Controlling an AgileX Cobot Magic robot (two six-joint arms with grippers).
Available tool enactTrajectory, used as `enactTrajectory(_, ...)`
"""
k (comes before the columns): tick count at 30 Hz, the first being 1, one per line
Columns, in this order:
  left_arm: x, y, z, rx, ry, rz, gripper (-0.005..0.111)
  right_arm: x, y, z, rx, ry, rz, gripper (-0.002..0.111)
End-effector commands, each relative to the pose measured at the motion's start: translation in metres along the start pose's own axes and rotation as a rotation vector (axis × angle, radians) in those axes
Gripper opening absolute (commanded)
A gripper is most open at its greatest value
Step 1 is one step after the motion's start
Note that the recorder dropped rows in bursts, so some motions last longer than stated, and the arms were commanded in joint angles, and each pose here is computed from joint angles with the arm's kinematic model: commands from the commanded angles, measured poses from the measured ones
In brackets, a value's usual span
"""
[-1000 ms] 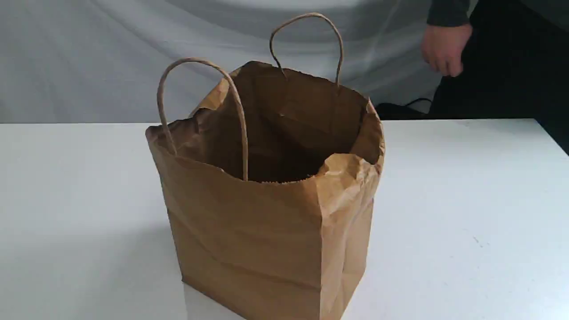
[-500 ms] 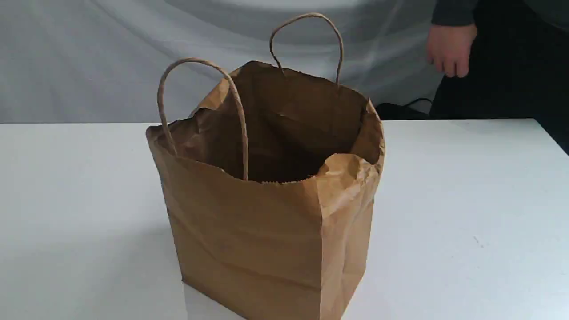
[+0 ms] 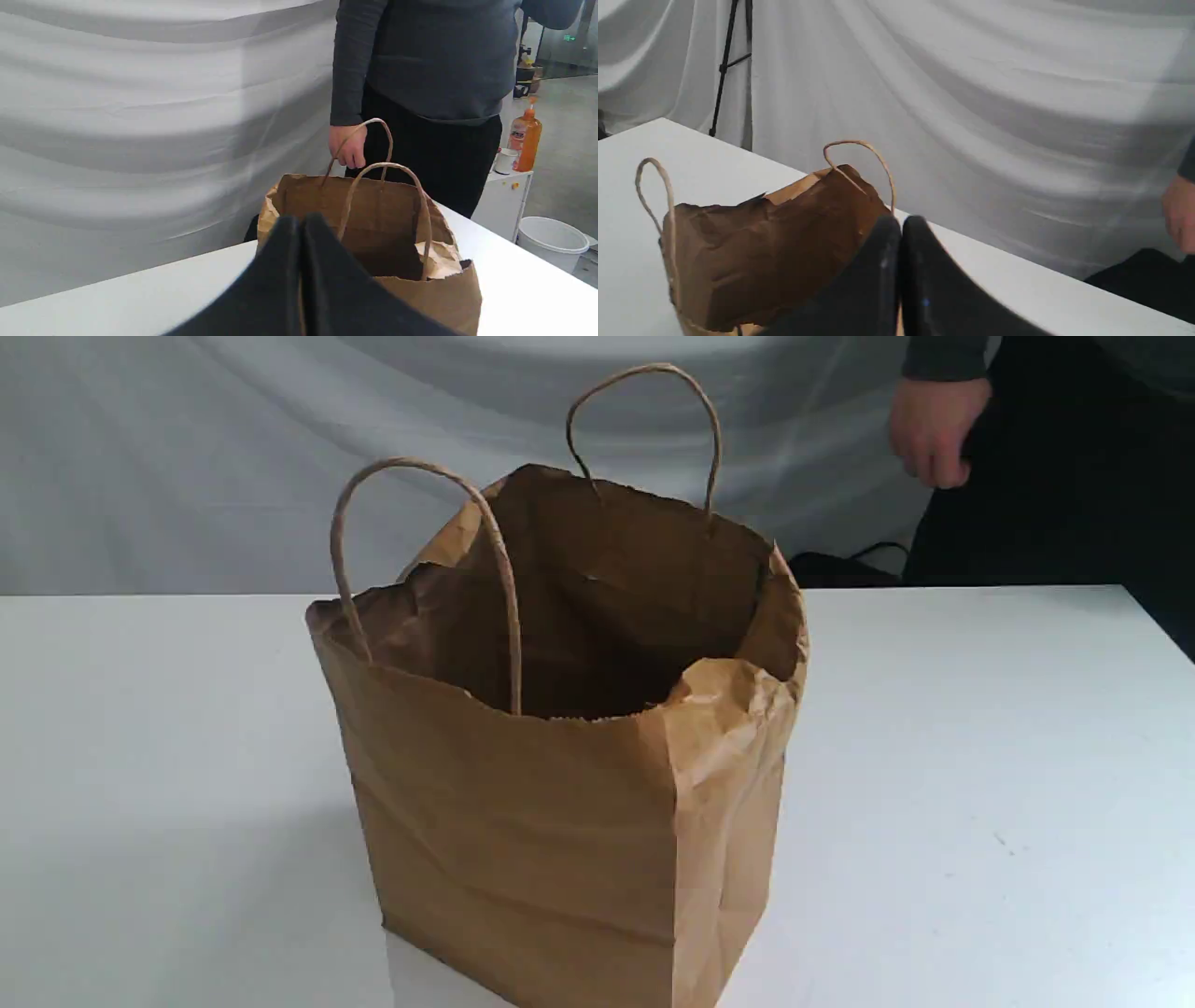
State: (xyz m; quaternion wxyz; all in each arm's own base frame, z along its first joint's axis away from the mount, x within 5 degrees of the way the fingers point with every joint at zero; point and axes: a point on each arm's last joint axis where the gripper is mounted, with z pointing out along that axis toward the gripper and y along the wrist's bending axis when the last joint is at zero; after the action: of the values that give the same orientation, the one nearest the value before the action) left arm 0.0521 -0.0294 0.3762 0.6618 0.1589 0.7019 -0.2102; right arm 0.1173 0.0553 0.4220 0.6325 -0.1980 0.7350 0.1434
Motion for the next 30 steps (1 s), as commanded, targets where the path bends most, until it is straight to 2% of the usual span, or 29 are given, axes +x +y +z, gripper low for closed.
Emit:
enactTrajectory(1,0.001,0.000,0.000,0.001,-0.007,-0.013,0.000,0.030,-0.003,0.006,0.040,-0.049,-0.023,0.000)
enactTrajectory(5,0.001,0.000,0.000,0.001,-0.007,-0.013,0.000,0.074,-0.007,0.001,0.123,-0.093,0.015,0.000)
enactTrajectory(11,0.001,0.000,0.000,0.001,-0.007,-0.013,0.000,0.118,-0.012,-0.026,0.269,-0.150,0.008,0.000)
enactTrajectory(19,0.001,0.000,0.000,0.001,-0.007,-0.013,0.000,0.154,-0.007,-0.059,0.443,-0.280,-0.057,0.000)
enactTrajectory(22,0.001,0.000,0.000,0.001,-0.007,-0.013,0.000,0.164,-0.004,-0.066,0.474,-0.326,-0.058,0.000)
enactTrajectory(30,0.001,0.000,-0.001,0.002,-0.010,-0.013,0.000,0.183,-0.007,-0.058,0.487,-0.285,-0.016,0.000)
